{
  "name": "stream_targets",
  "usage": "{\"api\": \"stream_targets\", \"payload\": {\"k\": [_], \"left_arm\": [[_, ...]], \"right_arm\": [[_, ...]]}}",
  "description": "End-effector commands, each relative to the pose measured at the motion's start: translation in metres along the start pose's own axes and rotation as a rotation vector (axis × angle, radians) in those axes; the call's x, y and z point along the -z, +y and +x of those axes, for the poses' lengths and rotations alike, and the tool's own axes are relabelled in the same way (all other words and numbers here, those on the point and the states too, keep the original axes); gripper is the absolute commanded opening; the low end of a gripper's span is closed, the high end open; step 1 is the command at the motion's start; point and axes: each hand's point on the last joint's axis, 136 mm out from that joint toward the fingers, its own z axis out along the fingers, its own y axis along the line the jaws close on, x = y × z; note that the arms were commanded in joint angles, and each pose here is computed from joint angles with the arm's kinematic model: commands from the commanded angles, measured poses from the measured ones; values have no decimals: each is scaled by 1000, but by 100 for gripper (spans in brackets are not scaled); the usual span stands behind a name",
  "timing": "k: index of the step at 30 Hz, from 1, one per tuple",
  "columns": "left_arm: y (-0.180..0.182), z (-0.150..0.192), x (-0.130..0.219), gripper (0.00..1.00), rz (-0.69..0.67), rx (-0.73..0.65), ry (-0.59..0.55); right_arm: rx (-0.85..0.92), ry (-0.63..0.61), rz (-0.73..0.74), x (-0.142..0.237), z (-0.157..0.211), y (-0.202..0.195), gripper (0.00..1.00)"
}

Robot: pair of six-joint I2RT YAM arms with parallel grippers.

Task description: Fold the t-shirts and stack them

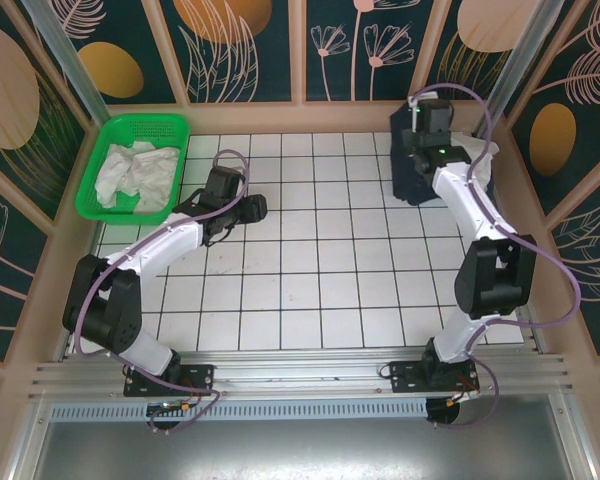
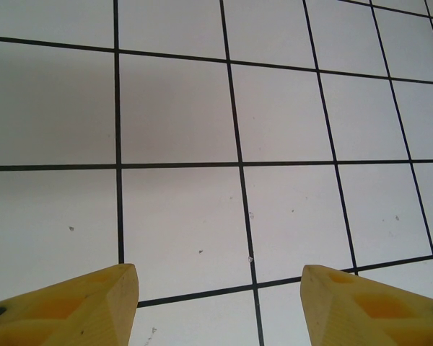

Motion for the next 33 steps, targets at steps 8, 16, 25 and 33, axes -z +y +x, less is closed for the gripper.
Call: {"api": "stream_targets", "payload": {"k": [8,16,25,33], "left_arm": [[2,1,6,61,4,2,-5],[-4,-1,8,61,34,23,-3],[-9,-2,3,61,54,39,16],[-8,0,3,61,52,24,18]], "right_arm": [[-230,-218,-113,-27,-59,-23,0],[-357,-246,-21,-39,-42,-79,0],[-310,-263,89,-49,-7,-128,0],[-255,-192,140,-49,3,-134,0]]}}
